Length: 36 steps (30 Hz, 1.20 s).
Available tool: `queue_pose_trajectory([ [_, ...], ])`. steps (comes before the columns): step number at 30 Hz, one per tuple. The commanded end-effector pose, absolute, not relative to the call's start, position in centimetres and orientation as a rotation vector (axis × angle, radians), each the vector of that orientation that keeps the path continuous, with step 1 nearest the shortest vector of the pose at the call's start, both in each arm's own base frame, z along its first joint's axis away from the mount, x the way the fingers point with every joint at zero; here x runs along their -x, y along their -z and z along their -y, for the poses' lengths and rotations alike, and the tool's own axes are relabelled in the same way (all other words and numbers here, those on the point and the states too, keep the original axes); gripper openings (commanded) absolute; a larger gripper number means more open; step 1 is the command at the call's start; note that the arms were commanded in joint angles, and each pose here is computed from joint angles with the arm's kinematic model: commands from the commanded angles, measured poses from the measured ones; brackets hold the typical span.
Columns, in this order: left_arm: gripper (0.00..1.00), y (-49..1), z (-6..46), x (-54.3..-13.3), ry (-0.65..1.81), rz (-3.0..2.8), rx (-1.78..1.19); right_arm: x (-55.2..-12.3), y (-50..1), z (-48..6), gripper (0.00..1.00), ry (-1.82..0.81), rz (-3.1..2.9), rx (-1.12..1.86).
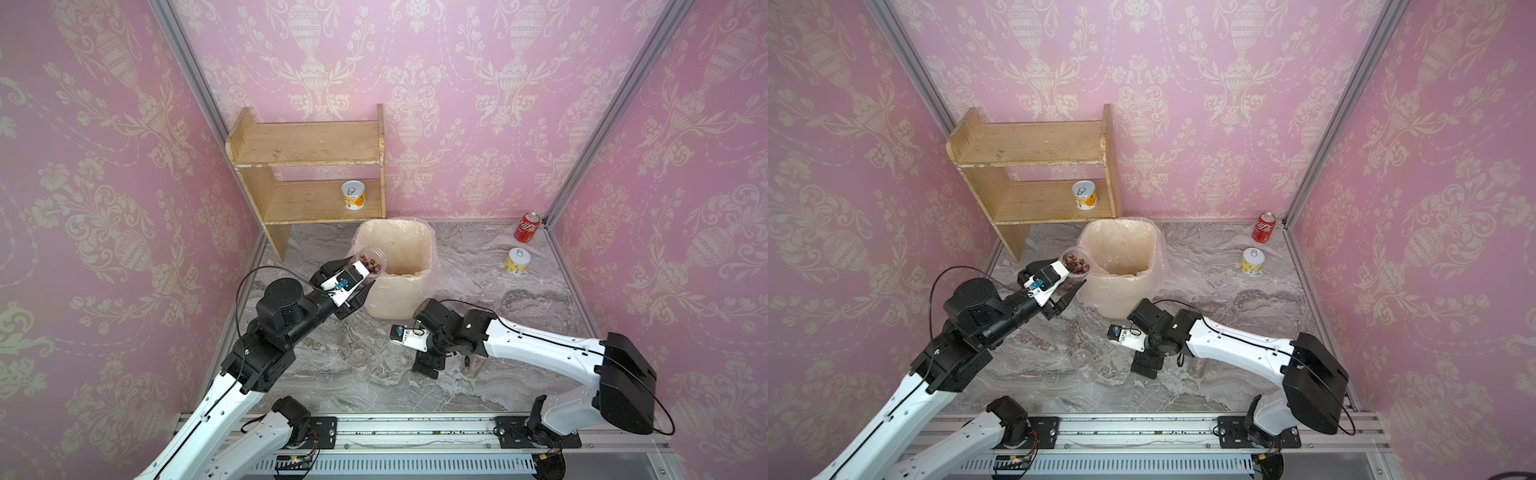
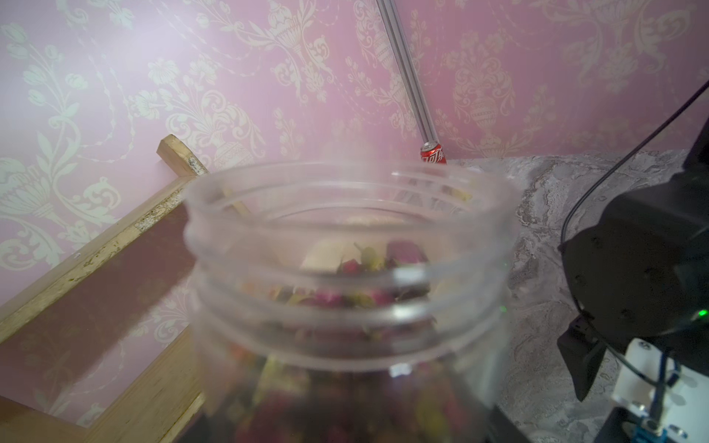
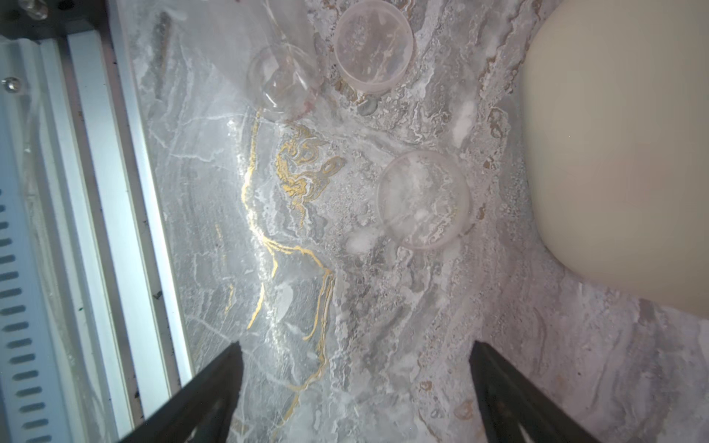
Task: Empty the moldy dried flower tea in the jars
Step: Place the lid at the center of the board, then pour the moldy dried flower tea into the trash bin.
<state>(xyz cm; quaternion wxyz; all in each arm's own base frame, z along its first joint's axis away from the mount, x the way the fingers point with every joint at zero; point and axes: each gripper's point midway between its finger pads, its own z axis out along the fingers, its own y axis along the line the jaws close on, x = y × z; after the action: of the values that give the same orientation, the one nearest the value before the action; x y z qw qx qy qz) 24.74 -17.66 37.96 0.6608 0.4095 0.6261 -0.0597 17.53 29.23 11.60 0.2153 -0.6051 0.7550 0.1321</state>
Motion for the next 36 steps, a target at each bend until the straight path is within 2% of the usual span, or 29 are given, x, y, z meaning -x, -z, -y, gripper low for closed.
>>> queue_pose_trajectory([
  [1,0.58,-38.8,17.3,-26.2,0.031,-1.429,-0.960,-16.3,-15.6,-28.8,0.98,-0.451,-1.971,1.627],
  [8,0.58,-38.4,17.3,-31.6,-0.141,-1.546,-1.084,-18.4,-22.0,-27.2,1.00,-0.533,-1.900,1.321],
  [14,0.57,-38.4,17.1,-34.9,-0.273,-1.568,-1.184,-21.8,-24.7,-25.3,1.00,-0.509,-1.946,1.022],
  [21,0.57,-36.8,16.9,-37.1,-0.408,-1.587,-1.302,-26.1,-25.7,-20.7,1.00,-0.329,-2.048,0.607],
  [26,0.57,-36.3,16.3,-38.5,-0.519,-1.603,-1.383,-27.5,-26.0,-18.1,1.00,-0.272,-2.076,0.419],
  [36,0.56,-34.2,15.2,-40.6,-0.785,-1.586,-1.591,-27.3,-25.7,-18.2,1.00,-0.352,-2.071,0.363],
])
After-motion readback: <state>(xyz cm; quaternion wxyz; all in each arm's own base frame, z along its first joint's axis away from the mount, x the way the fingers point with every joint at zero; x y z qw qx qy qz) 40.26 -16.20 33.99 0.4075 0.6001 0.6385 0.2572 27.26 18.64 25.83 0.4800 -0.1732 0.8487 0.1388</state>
